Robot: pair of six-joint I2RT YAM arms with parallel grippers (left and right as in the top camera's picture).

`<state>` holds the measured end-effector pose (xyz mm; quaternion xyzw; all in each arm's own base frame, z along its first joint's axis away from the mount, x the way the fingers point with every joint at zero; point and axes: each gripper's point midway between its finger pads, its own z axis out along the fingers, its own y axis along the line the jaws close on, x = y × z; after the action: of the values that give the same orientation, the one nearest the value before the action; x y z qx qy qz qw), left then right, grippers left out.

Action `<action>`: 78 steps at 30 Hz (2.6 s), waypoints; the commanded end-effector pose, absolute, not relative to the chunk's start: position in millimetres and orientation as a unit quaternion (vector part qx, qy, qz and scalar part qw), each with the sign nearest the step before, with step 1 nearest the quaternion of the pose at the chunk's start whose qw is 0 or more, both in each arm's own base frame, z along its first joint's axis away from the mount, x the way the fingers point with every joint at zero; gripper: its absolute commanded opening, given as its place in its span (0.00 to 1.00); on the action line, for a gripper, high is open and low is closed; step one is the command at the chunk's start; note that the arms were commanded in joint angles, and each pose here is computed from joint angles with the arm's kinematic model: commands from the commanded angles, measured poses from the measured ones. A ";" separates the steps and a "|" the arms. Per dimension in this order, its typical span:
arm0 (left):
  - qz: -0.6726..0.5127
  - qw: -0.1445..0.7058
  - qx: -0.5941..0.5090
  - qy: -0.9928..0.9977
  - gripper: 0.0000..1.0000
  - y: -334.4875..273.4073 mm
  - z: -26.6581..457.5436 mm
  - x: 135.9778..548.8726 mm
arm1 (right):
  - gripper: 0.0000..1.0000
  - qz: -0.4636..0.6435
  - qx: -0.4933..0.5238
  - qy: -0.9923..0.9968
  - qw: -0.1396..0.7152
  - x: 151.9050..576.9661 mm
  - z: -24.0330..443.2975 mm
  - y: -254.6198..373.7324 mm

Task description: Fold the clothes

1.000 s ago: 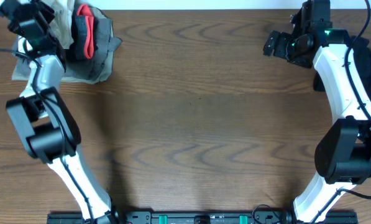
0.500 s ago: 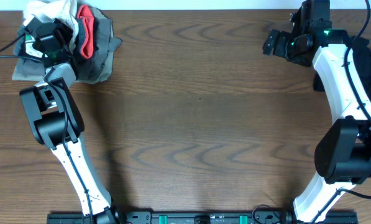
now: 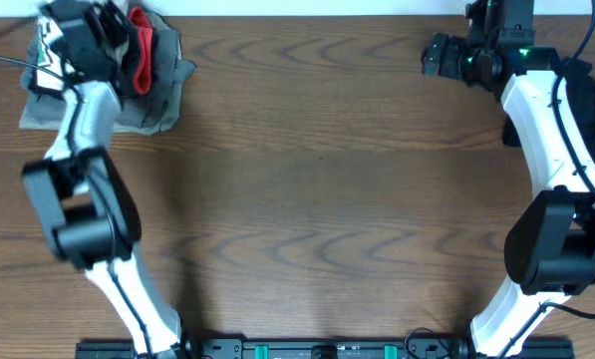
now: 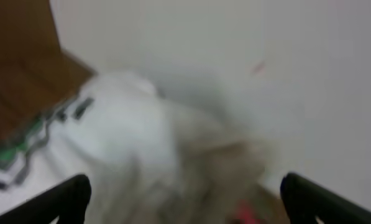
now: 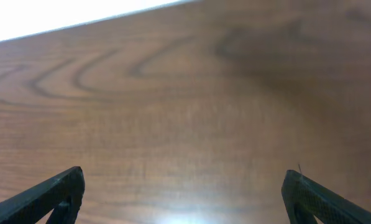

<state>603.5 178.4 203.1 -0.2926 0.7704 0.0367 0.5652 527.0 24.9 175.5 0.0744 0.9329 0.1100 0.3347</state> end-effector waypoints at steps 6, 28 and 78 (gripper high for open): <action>0.025 0.558 -0.295 0.776 0.98 148.2 330.3 512.5 | 0.99 0.090 -0.010 0.904 0.419 547.3 222.5 32.4; 0.035 0.429 -0.302 0.851 0.98 116.4 316.4 417.0 | 0.99 0.071 -0.053 0.806 0.585 472.4 408.8 34.6; 0.035 0.426 -0.302 0.852 0.98 116.2 315.0 415.9 | 0.99 0.108 -0.099 0.722 0.676 296.9 197.4 55.4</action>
<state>418.0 115.4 311.5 -0.2958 0.8563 0.0373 0.4217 305.9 53.6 196.9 -0.0971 0.7331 0.1007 0.6655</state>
